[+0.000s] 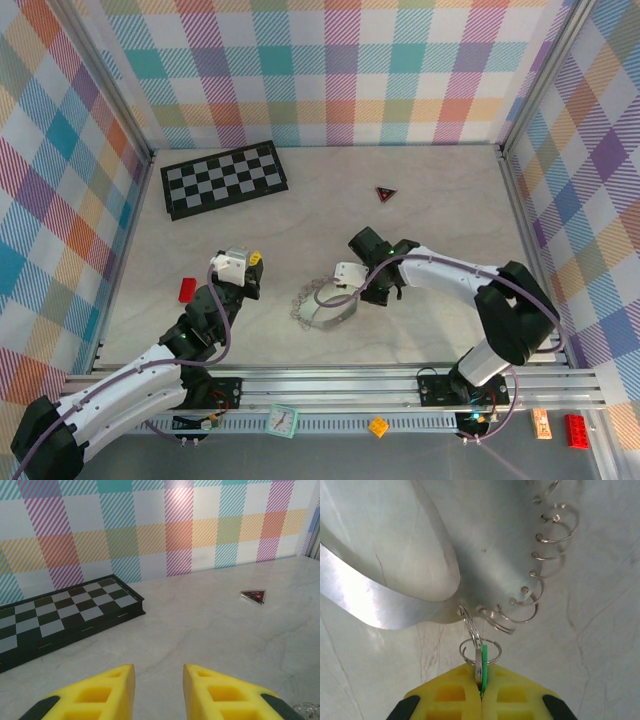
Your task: Put the keys on the keyring
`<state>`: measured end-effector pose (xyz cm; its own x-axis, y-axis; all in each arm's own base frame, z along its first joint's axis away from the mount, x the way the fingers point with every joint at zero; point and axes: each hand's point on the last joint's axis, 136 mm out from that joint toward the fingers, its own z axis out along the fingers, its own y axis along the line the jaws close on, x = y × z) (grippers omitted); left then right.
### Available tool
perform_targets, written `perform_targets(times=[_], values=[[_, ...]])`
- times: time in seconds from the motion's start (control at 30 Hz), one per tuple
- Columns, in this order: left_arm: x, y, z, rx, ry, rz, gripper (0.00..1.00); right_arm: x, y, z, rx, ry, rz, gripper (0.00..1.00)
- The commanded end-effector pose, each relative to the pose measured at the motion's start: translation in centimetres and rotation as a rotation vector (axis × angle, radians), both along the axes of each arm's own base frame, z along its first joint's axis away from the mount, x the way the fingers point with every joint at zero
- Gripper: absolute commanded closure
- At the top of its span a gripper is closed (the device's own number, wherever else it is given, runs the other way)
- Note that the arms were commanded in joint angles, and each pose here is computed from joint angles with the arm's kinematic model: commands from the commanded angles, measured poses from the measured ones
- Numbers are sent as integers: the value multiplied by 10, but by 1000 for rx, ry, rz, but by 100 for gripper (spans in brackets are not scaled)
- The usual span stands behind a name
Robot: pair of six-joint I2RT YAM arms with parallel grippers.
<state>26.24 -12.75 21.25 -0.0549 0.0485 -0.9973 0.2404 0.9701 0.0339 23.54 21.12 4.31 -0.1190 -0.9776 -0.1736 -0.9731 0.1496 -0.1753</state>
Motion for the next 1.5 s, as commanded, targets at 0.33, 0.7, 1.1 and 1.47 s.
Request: perform_targets(times=[0.33,0.7,1.1,1.47], values=[[4,11,7,-30,-16,55,68,-18,-48,-17,-295,81,28,89],[3,7,10,-25,-12,30,62,-15,-28,14,-97,40,-26,58],[3,11,1,-73,133,69,40,31,25,100,712,18,-747,55],[17,-20,-18,-186,238,2,41,38,12,84,637,116,-987,57]])
